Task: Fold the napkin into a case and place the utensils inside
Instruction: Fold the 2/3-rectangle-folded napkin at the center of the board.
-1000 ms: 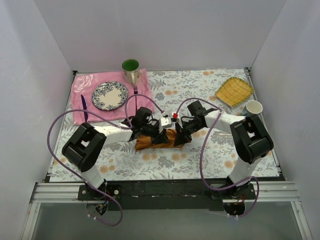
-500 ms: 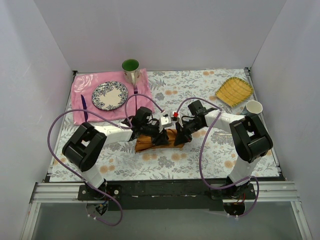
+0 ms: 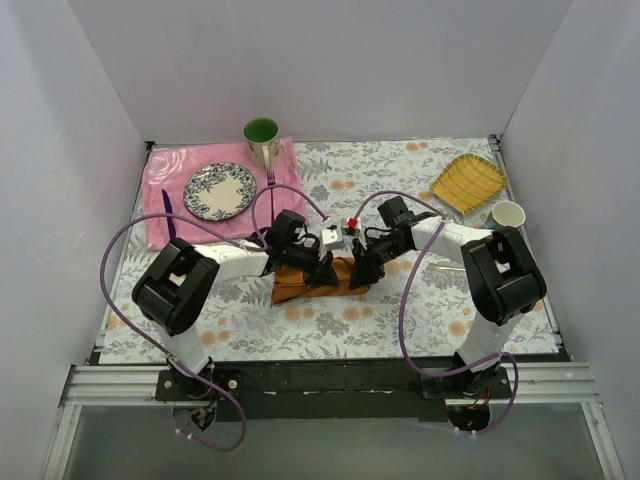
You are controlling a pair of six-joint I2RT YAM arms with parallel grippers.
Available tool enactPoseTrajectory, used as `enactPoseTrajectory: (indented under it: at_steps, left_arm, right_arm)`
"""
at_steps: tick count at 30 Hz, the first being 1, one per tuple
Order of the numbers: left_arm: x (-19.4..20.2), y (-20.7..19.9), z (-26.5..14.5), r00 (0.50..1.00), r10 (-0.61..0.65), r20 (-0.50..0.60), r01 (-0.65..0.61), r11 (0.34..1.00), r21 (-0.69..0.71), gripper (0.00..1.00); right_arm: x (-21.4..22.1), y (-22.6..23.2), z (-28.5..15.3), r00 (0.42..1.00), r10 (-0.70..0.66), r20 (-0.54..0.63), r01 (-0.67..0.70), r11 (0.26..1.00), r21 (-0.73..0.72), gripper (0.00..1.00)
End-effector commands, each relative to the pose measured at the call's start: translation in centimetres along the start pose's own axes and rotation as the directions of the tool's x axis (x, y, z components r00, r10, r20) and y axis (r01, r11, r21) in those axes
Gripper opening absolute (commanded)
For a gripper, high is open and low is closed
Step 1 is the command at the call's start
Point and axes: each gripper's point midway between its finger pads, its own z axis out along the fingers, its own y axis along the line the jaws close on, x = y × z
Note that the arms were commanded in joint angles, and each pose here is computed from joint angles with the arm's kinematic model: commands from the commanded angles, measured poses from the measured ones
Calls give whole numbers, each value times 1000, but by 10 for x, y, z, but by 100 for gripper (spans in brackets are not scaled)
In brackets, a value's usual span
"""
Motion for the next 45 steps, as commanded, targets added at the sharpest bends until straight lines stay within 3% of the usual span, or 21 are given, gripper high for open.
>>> enactPoseTrajectory:
  at_steps: [1,6,10,14,21,36,45]
  left_arm:
    - [-3,-3,-1,998,-66,12,65,996,69,0]
    - [-1,2,-2,983,-184,-7,184,979,88,0]
    - [-6,11,-7,964,-264,9,262,961,91,0]
    - [-8,17,-9,938,-347,11,345,935,86,0]
    - [-1,17,-10,899,-438,-11,438,896,73,0]
    - [13,22,-9,724,-689,-38,690,724,14,0]
    - [20,24,-9,687,-725,-43,726,688,-5,0]
  right_arm:
    - [-30,-2,-19,999,34,41,-36,998,58,36]
    - [-44,-19,-36,994,72,76,-84,982,166,41]
    - [-45,-50,-45,992,105,74,-124,934,335,34]
    - [-48,-63,-47,989,134,58,-146,908,394,33]
    - [-43,-66,-42,986,154,60,-165,888,430,34]
    - [-32,-65,-16,994,91,-56,-50,860,508,31]
    - [-16,-68,-5,989,89,-121,-11,847,532,33]
